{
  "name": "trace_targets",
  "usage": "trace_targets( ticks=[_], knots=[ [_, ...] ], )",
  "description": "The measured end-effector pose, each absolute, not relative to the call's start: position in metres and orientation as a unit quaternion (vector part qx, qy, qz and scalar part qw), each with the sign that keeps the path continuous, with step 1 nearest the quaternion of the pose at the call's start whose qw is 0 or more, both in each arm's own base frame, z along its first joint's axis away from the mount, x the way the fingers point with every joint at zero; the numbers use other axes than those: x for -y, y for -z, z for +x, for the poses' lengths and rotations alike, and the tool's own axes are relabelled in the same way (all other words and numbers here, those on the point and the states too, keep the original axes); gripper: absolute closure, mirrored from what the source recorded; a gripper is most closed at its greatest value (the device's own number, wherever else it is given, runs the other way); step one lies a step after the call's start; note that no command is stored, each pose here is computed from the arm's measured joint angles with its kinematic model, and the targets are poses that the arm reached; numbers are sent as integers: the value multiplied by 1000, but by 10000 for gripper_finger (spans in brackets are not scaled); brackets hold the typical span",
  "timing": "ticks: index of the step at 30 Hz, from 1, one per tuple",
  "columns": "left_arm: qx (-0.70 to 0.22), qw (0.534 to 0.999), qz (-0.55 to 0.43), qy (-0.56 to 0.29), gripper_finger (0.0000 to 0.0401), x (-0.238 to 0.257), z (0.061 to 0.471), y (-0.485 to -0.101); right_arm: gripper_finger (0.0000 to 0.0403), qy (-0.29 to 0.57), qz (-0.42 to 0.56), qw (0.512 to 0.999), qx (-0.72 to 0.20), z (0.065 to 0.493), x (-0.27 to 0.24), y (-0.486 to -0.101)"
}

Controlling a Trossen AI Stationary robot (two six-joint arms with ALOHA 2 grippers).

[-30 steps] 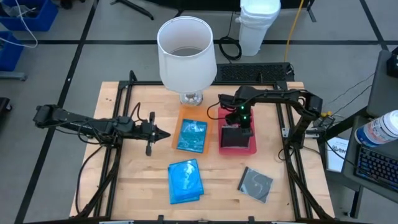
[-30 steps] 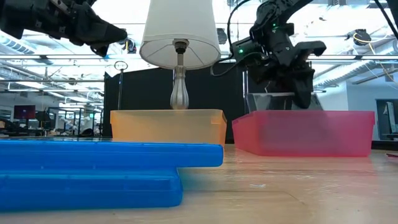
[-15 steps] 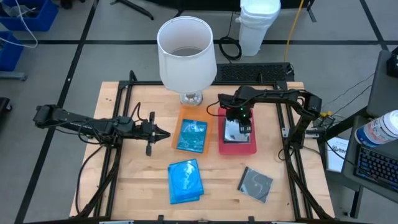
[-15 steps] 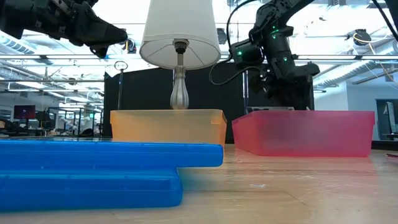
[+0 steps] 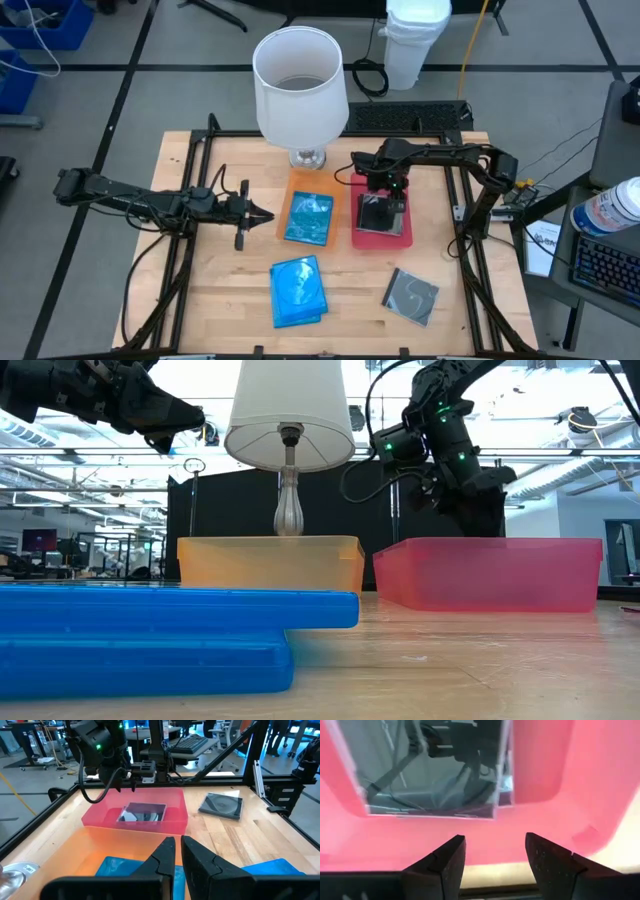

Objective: Pick & place jewel cases by type
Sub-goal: Put the blue CD case into the orange bin

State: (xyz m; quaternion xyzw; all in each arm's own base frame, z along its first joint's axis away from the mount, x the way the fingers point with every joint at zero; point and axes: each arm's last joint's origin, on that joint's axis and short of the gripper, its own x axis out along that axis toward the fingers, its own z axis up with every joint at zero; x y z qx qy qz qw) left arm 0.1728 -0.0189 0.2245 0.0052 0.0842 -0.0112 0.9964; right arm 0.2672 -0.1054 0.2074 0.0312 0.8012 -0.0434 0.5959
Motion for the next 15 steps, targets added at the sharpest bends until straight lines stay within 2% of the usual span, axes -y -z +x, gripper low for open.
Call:
trace_targets(
  ticks=[3,5,8,12,15],
  knots=[
    [-84,996,7,12,361,19,173,-225,208,88,0,586,-805,264,105,-214],
    [-84,996,7,12,361,19,173,-225,215,103,-16,605,-789,263,102,-223],
    [-87,996,9,11,361,19,173,-224,230,119,-39,676,-727,263,92,-248],
    [-95,995,21,12,361,19,172,-223,257,154,-84,805,-567,269,67,-294],
    [-96,995,30,13,361,19,172,-222,287,177,-157,853,-465,273,33,-321]
  ],
)
